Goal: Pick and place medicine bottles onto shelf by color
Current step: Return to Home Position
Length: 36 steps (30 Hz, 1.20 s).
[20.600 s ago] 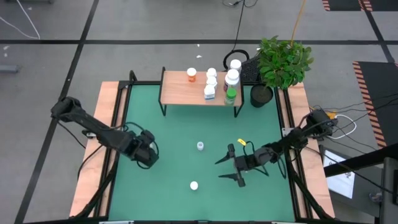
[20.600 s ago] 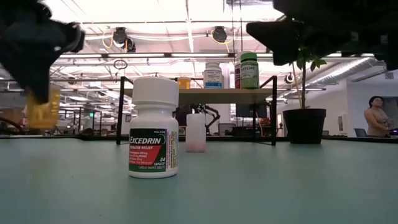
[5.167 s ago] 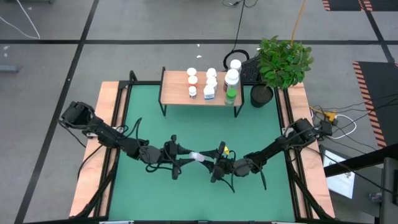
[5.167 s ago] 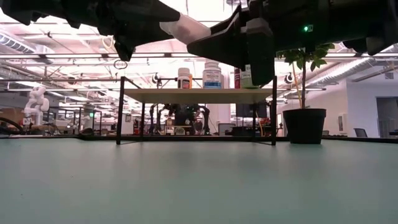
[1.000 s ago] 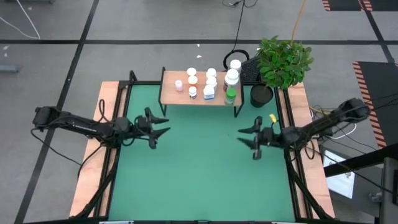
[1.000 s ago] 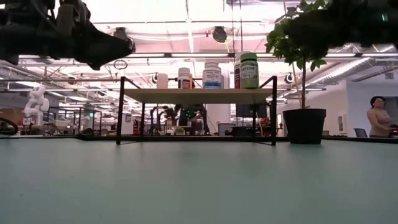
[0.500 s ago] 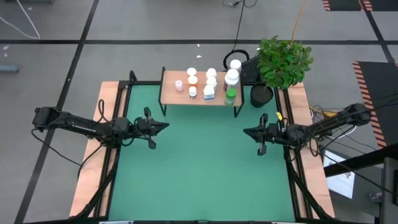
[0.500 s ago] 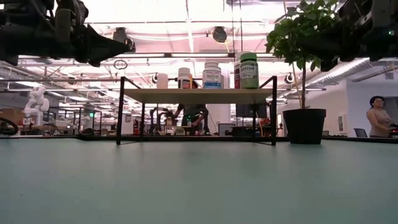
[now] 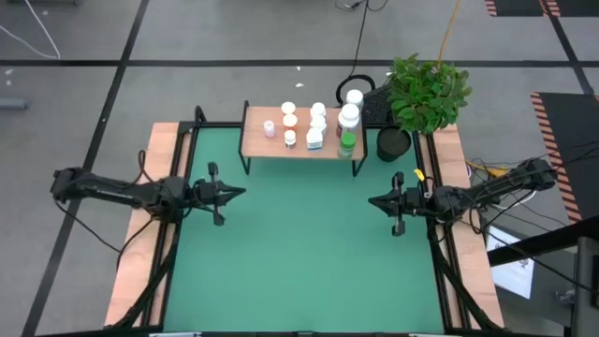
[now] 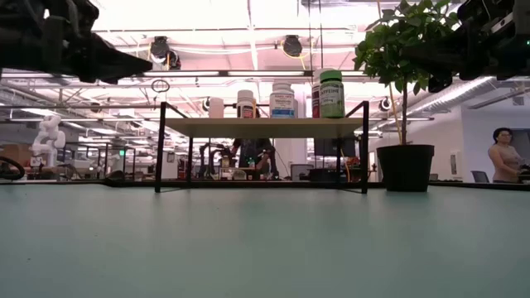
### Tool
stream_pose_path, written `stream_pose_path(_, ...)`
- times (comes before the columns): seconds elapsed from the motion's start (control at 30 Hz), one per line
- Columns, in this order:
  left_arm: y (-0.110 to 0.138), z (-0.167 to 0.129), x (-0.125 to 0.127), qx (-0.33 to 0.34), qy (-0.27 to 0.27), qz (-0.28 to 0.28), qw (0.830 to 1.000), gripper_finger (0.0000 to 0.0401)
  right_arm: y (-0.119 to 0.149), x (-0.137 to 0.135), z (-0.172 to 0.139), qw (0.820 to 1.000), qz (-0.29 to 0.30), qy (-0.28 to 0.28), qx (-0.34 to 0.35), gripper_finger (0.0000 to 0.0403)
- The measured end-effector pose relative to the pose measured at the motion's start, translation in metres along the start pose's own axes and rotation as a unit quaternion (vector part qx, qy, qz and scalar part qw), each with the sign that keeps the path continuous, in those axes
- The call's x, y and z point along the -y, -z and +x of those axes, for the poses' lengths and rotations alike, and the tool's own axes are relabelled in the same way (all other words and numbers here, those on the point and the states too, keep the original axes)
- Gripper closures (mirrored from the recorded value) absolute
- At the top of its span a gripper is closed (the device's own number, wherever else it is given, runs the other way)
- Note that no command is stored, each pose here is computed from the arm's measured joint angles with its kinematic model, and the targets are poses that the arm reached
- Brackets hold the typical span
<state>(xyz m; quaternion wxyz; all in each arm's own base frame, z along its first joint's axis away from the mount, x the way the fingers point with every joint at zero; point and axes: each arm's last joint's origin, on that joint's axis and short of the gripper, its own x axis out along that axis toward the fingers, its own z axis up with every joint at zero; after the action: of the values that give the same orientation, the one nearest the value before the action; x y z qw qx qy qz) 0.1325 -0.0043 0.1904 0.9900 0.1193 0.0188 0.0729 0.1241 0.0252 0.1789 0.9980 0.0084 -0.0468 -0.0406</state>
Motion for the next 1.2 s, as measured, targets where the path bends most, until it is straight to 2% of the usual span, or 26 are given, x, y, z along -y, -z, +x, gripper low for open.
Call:
stream_pose_path(0.53,-0.001,-0.024,-0.006,0.008,-0.005,-0.015,1.000,0.0398,-0.002,0.000,0.000,1.000,0.026,0.000,0.008,0.0399)
stream_pose_path(0.87,0.018,-0.023,-0.001,0.036,-0.012,-0.006,0.999,0.0395,-0.001,0.000,0.000,1.000,0.027,0.001,0.008,0.0399)
stream_pose_path(1.2,0.015,-0.023,-0.002,0.023,-0.018,0.000,1.000,0.0398,-0.001,0.000,0.000,1.000,0.027,0.001,0.008,0.0399)
